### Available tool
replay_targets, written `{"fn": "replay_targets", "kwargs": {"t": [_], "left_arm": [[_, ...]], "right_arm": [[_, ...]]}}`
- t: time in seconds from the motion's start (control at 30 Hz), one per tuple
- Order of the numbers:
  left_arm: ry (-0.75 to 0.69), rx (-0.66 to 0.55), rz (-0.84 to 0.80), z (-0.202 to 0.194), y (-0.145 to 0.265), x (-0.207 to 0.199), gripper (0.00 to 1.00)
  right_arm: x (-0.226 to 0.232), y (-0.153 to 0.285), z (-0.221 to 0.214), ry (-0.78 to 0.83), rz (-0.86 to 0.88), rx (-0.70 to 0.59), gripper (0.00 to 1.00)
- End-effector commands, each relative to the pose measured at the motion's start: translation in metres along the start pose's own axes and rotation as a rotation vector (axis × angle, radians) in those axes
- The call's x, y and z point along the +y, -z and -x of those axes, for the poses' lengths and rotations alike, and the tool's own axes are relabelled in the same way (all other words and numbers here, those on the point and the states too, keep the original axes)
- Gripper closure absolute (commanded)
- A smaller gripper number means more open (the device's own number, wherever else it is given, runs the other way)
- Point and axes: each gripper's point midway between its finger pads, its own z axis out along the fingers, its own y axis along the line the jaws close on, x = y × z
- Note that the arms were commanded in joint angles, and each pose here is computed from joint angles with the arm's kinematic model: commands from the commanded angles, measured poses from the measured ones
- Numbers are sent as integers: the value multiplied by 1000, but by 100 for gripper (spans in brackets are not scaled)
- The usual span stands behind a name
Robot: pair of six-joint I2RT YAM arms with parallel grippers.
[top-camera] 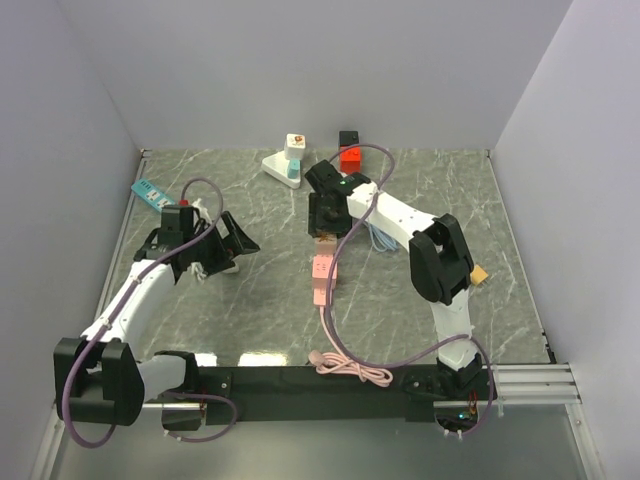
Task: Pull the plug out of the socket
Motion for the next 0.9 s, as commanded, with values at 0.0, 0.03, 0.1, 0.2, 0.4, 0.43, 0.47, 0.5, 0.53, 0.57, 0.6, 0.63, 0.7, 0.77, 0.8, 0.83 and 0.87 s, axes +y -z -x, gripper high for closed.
{"fn": "replay_targets", "kwargs": {"t": [0.0,0.03,0.1,0.2,0.4,0.43,0.47,0.5,0.53,0.57,0.6,0.63,0.7,0.77,0.8,0.83,0.87], "left_arm": [[-9,-14,-37,2,-8,-10,1],[-12,-18,-43,3,-10,-12,1],[-11,-3,-47,-1,-15,-14,1],[-15,8,-43,-3,-21,-15,1],[-19,22,-33,-8,-28,-14,1],[-19,21,-31,-8,-28,-14,1],[-16,22,-24,-9,-30,-12,1],[-19,22,-26,-10,-30,-13,1],[-20,26,-27,-12,-31,-12,1],[-16,38,-24,-15,-34,-10,1],[-22,43,-30,-18,-37,-12,1],[-25,47,-36,-20,-39,-13,1],[-34,78,-44,-32,-47,-17,1],[-50,86,-67,-37,-55,-23,1],[-66,100,-82,-43,-59,-29,1],[-78,94,-97,-43,-62,-34,1],[-79,102,-93,-46,-68,-34,1]], "right_arm": [[10,-3,-17,41,69,62,41],[7,-5,-21,54,61,74,37],[4,-9,-24,59,52,84,30],[1,-12,-25,66,31,88,23],[-3,-10,-12,56,-17,54,30],[-3,-9,-10,51,-19,47,38],[-2,-6,-8,50,-16,38,57],[-1,1,-5,46,-7,24,69],[-2,4,-5,44,-3,20,91],[1,9,-2,44,18,6,100],[6,20,-6,49,71,13,100],[11,26,-8,64,123,12,100],[39,47,-15,89,356,18,100],[52,61,-7,98,496,-4,100],[55,65,-11,102,548,12,100],[61,71,-13,98,617,41,100],[61,70,-13,96,624,56,100]]}}
